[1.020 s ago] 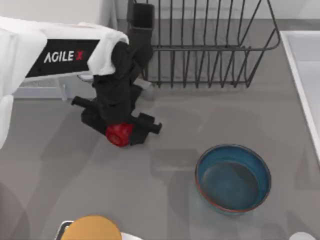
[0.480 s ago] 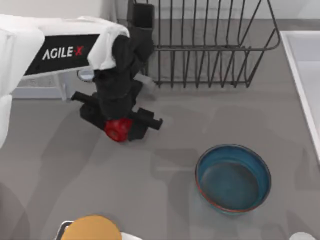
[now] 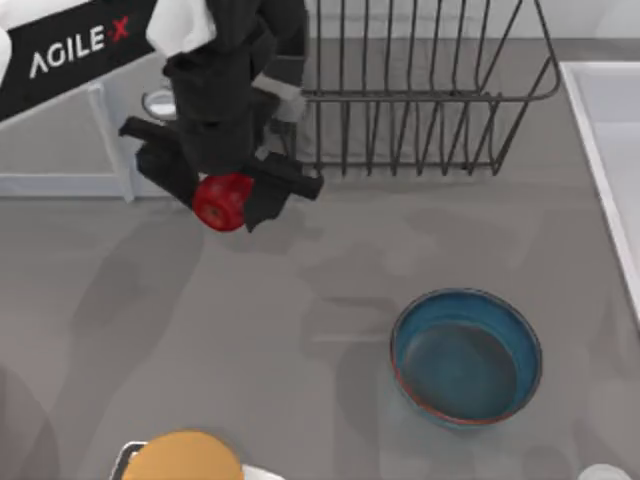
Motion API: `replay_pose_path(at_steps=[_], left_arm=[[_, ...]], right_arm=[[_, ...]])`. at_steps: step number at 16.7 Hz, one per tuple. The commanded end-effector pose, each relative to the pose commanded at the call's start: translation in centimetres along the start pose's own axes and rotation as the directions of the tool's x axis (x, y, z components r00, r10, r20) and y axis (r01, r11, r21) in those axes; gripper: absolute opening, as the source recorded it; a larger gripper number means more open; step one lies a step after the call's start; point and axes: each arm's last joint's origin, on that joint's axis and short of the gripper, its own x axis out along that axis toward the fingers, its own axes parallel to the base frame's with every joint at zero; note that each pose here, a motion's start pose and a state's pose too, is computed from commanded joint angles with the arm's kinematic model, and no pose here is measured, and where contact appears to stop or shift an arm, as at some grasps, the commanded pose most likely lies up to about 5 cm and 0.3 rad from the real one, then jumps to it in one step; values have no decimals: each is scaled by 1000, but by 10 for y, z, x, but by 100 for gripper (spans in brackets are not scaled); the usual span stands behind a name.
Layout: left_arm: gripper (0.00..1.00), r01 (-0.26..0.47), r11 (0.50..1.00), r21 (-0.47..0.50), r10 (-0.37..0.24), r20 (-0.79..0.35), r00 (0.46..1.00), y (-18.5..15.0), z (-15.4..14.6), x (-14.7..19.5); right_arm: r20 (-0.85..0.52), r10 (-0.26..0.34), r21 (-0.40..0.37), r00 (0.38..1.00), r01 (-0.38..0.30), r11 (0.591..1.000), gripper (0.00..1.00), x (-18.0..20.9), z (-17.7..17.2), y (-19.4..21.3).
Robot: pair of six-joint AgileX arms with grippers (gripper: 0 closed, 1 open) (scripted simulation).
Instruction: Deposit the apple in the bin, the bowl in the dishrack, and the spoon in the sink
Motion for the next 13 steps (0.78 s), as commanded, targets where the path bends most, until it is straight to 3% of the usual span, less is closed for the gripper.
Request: replay_pose_path(at_steps=[7,10,13], left_arm=[[0,-8,1000,22,8,-8,1000,3,-2,-2],[0,-36,992,122,40,-37,999,14,-13,-9],[0,-61,953,296,89,-82,993,34,-31,-21]], right_arm=[[0,0,0,1000,0,1000,100,0,0,0],[0,0,0,1000,0,1000,100,0,0,0],[0,0,0,1000,0,1000,100,0,0,0]])
